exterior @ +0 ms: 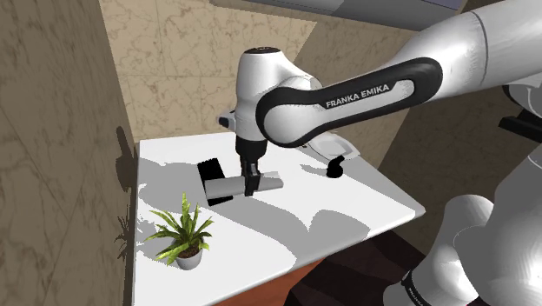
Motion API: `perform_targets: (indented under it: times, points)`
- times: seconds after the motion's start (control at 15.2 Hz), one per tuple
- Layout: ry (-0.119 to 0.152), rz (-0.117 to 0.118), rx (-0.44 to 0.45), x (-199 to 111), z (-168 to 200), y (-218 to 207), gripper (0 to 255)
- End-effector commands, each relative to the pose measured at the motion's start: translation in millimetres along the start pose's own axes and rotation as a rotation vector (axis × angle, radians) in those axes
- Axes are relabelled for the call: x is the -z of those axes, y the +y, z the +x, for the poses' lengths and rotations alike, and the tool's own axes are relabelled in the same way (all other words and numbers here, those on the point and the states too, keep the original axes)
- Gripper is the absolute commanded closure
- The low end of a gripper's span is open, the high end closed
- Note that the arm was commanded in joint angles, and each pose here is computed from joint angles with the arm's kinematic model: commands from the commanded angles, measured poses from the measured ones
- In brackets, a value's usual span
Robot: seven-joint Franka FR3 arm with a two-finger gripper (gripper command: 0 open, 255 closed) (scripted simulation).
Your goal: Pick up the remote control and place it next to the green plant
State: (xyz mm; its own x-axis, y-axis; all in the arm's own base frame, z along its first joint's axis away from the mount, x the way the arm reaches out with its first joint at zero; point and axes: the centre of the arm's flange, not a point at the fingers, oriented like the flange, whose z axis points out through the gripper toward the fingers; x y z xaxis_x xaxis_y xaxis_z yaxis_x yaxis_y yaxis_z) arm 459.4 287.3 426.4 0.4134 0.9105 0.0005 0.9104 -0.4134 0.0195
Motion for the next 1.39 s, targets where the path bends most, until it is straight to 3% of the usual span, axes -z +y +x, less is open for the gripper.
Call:
perform_targets:
  times: [0.0,0.92,1.32]
  points:
    - [0.001,-0.001,0.000,-10,0,0,255]
    - [0.001,-0.001,0.000,-84,0,-2,255]
    - [0.001,-0.001,0.000,-87,0,-2,255]
